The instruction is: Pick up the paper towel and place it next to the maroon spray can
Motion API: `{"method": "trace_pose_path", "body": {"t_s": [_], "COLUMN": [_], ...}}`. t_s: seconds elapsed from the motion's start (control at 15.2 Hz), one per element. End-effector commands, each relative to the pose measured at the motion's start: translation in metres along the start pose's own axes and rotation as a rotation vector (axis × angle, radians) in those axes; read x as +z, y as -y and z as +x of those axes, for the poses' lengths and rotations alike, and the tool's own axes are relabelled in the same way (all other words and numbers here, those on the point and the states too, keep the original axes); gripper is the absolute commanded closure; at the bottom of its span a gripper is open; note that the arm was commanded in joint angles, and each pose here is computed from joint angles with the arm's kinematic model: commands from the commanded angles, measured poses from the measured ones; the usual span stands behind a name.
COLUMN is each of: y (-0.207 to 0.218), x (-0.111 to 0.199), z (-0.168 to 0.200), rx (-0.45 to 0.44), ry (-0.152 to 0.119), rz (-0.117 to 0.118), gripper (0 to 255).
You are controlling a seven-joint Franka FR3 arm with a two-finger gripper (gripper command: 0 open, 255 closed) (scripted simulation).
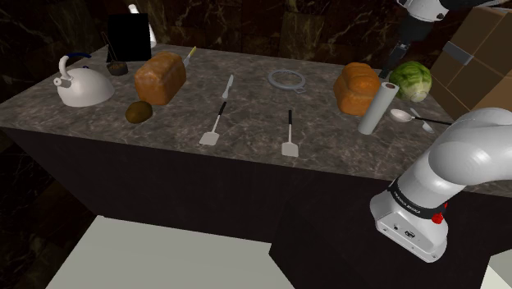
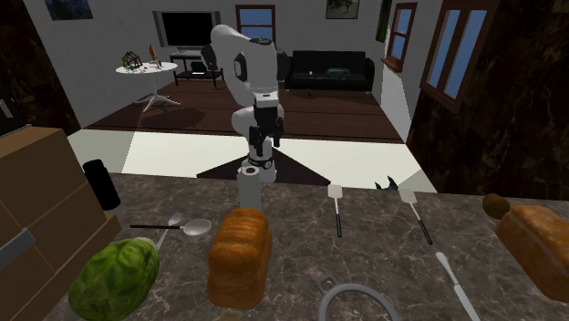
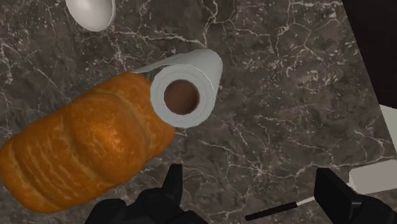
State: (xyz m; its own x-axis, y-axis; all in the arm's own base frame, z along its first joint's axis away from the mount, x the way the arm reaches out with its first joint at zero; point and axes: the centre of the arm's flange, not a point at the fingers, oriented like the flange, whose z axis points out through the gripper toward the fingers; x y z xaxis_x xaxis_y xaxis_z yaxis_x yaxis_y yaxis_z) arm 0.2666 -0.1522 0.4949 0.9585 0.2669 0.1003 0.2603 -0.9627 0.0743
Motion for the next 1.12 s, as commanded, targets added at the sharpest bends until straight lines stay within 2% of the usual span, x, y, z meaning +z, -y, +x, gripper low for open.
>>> {"method": "trace_pose_path", "body": {"t_s": [0.0,0.26,0.73,1.06], "y": [-0.021,-0.054,-0.053,-0.053], "x": [0.019,0.052,0.089,0.092], "z": [-0.007,-0.023,-0.025,-0.025], "rx": [-0.036,-0.098,-0.098,-0.098], "ry": [0.014,0.038,0.038,0.038], "rz": [0.009,0.027,0.027,0.027], "gripper": [0,0,0,0]}}
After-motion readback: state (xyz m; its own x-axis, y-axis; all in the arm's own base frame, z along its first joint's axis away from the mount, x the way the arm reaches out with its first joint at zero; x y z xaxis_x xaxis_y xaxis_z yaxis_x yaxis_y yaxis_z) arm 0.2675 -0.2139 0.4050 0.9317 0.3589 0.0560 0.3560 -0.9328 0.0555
